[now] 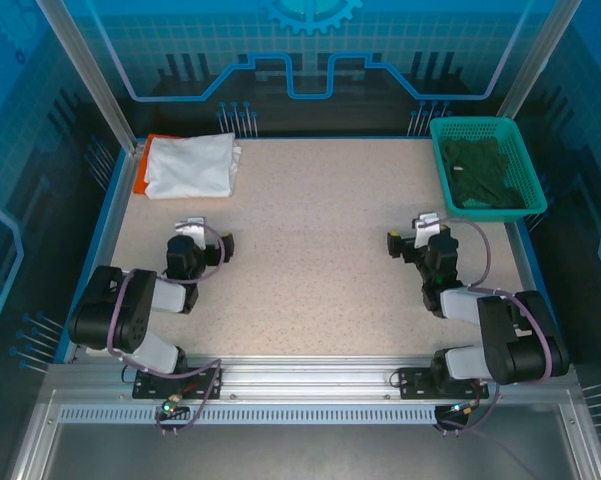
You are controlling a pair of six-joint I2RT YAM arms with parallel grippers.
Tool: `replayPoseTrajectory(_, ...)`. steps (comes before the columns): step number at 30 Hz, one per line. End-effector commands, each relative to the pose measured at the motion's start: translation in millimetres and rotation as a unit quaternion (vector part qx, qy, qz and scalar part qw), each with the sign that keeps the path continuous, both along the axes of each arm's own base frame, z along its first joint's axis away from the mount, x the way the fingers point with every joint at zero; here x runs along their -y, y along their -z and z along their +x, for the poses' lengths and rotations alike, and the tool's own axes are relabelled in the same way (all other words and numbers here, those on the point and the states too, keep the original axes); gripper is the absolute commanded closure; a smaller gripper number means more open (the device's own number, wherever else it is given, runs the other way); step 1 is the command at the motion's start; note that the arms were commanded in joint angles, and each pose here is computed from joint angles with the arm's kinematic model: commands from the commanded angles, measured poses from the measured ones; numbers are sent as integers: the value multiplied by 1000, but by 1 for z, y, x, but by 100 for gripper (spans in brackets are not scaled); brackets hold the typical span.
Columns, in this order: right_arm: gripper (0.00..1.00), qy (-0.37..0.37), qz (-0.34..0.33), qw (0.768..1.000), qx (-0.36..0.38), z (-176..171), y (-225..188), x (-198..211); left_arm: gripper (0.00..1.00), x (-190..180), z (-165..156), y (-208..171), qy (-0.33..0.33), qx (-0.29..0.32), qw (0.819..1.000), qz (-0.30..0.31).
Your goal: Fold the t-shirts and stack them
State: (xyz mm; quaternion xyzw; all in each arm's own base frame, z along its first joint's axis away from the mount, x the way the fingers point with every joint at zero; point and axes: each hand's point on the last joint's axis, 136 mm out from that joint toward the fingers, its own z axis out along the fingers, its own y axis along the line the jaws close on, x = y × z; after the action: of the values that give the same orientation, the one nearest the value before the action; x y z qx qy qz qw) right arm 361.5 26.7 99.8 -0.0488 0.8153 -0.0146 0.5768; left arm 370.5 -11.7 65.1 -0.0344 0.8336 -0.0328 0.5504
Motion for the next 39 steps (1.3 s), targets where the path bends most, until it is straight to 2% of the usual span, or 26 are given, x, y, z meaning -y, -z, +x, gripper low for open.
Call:
replayPoseTrajectory(1, 0, -30, -1, 998, 61, 0, -18, -7, 1, -2, 16, -34, -3, 62, 998, 25)
replayPoseTrajectory(4, 0, -51, -21, 997, 62, 8, -8, -18, 1, -5, 28, -29, -2, 31, 999, 15)
replayPoseTrajectory(5, 0, -45, -27, 998, 32, 12, -2, -18, 1, -9, 28, -28, -1, 27, 1000, 1)
replayPoseTrajectory(7, 0, -29, -30, 999, 18, 21, 0, -14, 1, -9, 28, -28, -1, 27, 1000, -1)
replayPoseTrajectory(10, 0, 5, -5, 1000, -26, 35, 5, 3, 1, -10, 28, -28, -1, 26, 1000, 0)
replayPoseTrajectory(11, 0, 0, 10, 1000, -27, 36, 5, 5, 1, -9, 28, -28, -1, 26, 1000, -1)
replayPoseTrajectory(31, 0, 3, 3, 1000, -26, 35, 5, 4, 1, -9, 28, -30, 0, 31, 1000, 0)
replayPoseTrajectory(39, 0, -21, 11, 999, -32, 36, 6, -1, 1, -9, 28, -29, 0, 30, 1000, 0)
